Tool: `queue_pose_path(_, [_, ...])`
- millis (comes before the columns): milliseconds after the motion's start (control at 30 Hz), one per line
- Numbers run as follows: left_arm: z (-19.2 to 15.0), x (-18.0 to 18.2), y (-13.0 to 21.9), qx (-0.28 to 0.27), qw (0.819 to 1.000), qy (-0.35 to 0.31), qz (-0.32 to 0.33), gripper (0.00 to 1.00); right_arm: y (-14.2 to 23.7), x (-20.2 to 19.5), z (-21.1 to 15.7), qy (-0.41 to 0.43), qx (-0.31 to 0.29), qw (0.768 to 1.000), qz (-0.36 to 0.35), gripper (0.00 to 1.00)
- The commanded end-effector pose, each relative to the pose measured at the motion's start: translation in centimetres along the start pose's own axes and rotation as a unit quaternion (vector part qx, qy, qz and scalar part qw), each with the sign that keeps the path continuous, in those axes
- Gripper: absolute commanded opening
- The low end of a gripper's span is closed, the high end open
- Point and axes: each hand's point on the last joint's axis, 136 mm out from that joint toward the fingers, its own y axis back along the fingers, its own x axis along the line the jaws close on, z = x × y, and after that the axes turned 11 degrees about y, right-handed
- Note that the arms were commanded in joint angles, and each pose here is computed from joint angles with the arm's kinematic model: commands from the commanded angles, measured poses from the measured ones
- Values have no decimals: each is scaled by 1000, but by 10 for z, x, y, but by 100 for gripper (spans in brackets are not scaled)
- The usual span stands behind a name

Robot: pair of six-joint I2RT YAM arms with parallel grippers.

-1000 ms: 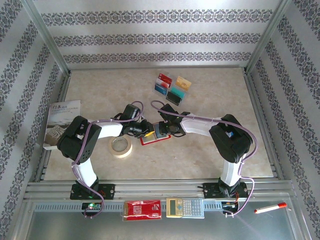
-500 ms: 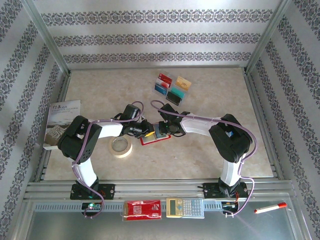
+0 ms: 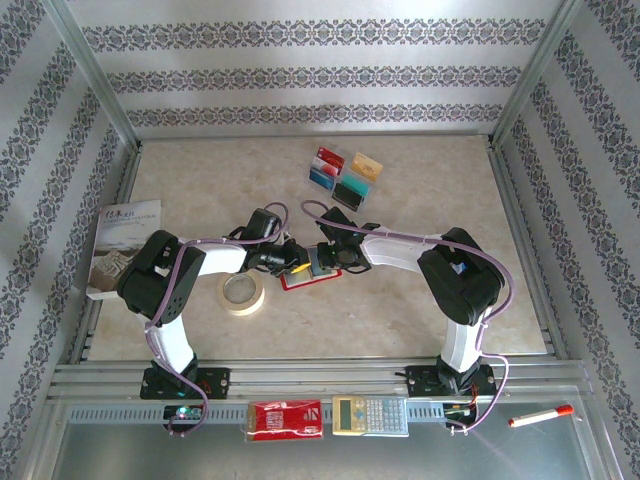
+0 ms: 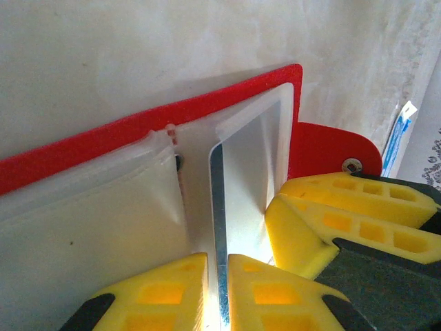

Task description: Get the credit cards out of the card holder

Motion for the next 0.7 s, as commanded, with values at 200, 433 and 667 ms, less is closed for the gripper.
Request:
queue_pose_path(200, [-2, -6, -5, 14, 1000, -8, -15, 12, -6, 2, -7, 5, 18, 1000, 2, 22])
queue_pose_path(433, [-1, -9, -1, 12, 1000, -14, -15, 4, -6, 0, -8, 4, 18, 1000, -2, 22])
queue_pose_path(667, [-1, -5, 15, 3, 1000, -19, -1, 0, -3, -6, -6, -5, 12, 1000, -4, 22])
